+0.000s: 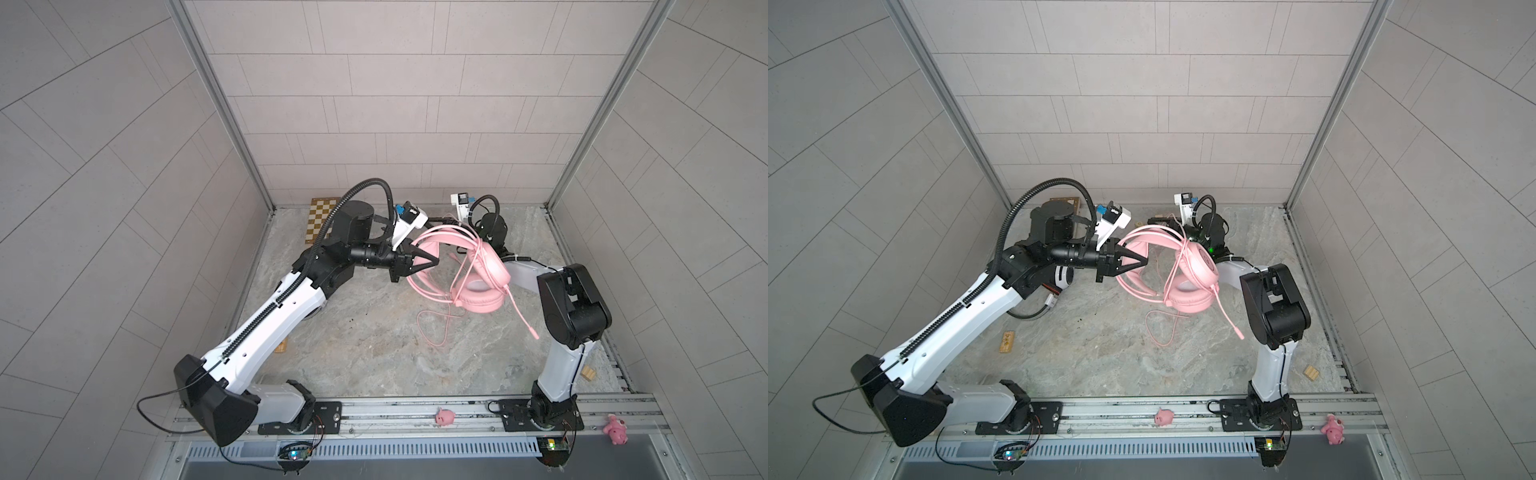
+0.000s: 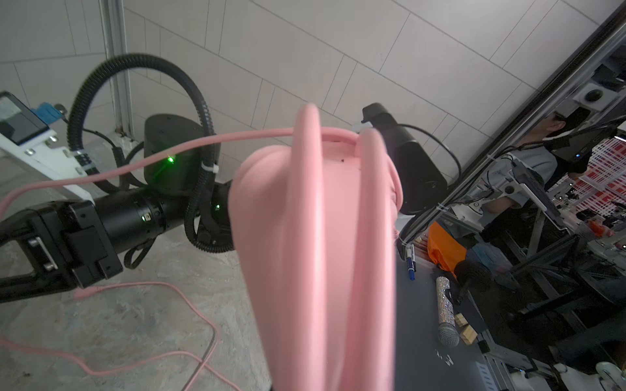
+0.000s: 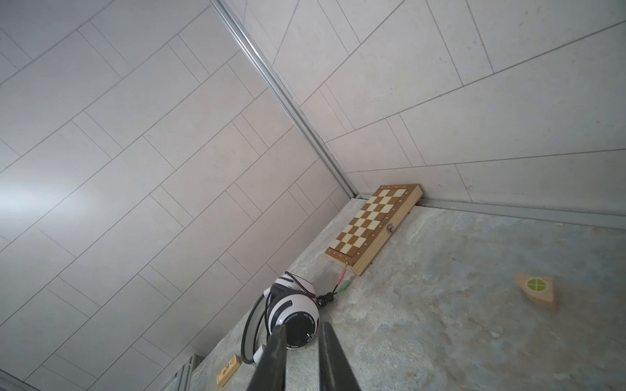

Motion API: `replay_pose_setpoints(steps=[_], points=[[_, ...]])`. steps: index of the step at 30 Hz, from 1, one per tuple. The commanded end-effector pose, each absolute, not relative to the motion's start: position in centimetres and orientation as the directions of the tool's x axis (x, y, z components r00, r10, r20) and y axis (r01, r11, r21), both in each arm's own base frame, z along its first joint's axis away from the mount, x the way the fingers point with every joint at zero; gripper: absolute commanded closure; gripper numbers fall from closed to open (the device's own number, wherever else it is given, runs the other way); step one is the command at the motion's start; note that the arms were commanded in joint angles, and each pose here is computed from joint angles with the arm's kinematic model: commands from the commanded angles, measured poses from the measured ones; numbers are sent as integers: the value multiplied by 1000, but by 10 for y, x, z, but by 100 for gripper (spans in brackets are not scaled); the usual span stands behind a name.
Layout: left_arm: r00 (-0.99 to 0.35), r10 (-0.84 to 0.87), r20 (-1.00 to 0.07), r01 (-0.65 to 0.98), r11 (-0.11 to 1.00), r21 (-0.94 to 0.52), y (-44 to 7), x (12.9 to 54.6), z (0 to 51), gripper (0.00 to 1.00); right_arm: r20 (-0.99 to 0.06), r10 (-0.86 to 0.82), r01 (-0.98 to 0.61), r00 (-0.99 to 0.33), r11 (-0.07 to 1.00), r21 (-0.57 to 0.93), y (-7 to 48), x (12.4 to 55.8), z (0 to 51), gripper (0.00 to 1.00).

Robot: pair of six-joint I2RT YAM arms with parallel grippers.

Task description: Wrap the headphones

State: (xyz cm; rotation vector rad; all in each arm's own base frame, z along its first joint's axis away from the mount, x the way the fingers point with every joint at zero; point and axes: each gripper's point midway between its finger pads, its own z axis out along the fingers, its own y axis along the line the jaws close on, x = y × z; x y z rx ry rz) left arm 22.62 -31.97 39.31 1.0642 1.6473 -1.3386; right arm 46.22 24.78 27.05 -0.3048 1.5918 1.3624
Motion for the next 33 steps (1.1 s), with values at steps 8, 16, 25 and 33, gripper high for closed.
replay_pose_setpoints(steps=[8, 16, 25, 33], points=[[-231, -113, -966, 967, 79, -240, -324, 238, 466, 100, -712, 464, -710, -527, 221, 669, 269, 445, 254, 80], [-200, -159, -967, 948, 220, -232, -319, 264, 468, 100, -685, 428, -680, -590, 194, 707, 296, 424, 216, 80], [-174, -190, -966, 873, 424, -241, -304, 303, 464, 100, -643, 398, -598, -655, 247, 762, 296, 396, 157, 86], [-142, -297, -944, 786, 546, -290, -284, 335, 462, 100, -629, 384, -572, -676, 266, 776, 291, 372, 147, 88]])
